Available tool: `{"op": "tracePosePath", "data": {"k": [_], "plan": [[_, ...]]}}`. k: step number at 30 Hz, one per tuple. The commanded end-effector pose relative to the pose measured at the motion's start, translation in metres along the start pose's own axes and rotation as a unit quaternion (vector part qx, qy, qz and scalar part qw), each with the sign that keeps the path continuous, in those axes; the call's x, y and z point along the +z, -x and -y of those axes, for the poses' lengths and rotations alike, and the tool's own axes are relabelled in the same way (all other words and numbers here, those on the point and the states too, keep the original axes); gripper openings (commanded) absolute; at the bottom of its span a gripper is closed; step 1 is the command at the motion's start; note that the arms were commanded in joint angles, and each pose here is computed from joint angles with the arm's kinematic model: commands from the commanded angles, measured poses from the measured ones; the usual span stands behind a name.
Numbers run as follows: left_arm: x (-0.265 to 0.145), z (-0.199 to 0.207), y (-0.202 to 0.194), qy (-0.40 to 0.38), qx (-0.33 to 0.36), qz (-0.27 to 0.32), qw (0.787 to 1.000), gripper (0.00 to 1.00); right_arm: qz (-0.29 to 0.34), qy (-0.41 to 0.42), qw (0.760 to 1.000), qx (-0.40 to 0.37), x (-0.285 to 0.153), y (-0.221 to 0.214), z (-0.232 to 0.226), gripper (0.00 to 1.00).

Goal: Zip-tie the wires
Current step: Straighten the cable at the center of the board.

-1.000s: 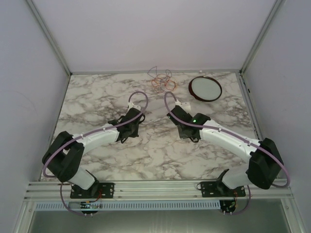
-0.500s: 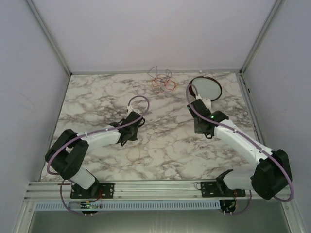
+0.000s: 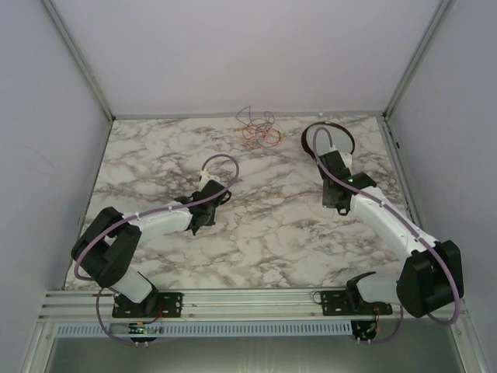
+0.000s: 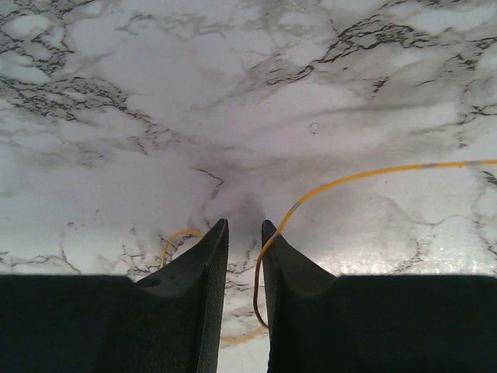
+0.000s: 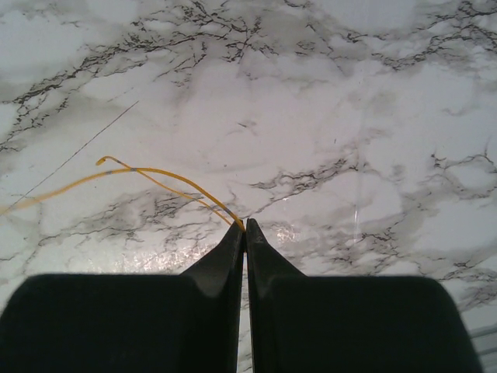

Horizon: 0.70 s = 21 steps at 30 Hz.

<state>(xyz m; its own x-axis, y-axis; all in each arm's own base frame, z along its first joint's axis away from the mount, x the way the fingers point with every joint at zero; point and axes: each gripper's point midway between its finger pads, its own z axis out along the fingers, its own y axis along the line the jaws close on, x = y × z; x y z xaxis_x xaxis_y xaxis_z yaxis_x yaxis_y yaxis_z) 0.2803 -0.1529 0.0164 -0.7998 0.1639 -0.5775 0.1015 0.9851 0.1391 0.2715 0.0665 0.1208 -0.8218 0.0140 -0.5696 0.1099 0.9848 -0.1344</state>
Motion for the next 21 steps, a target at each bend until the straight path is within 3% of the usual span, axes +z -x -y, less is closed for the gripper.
{"op": "tracePosePath", "data": {"k": [1, 14, 21], "plan": [[-0.005, -0.022, -0.023, 0.044, 0.026, -0.037, 0.998, 0.25, -0.009, 0.005, 1.0, -0.004, 0.009, 0.003, -0.005, 0.0], [-0.006, -0.014, -0.012, 0.03, 0.036, -0.04, 0.998, 0.3, -0.076, -0.007, 0.997, -0.03, 0.051, -0.031, -0.016, 0.0], [-0.009, -0.013, -0.004, 0.031, 0.038, -0.034, 0.998, 0.33, -0.066, 0.003, 0.997, -0.028, 0.048, -0.023, -0.019, 0.32]]}}
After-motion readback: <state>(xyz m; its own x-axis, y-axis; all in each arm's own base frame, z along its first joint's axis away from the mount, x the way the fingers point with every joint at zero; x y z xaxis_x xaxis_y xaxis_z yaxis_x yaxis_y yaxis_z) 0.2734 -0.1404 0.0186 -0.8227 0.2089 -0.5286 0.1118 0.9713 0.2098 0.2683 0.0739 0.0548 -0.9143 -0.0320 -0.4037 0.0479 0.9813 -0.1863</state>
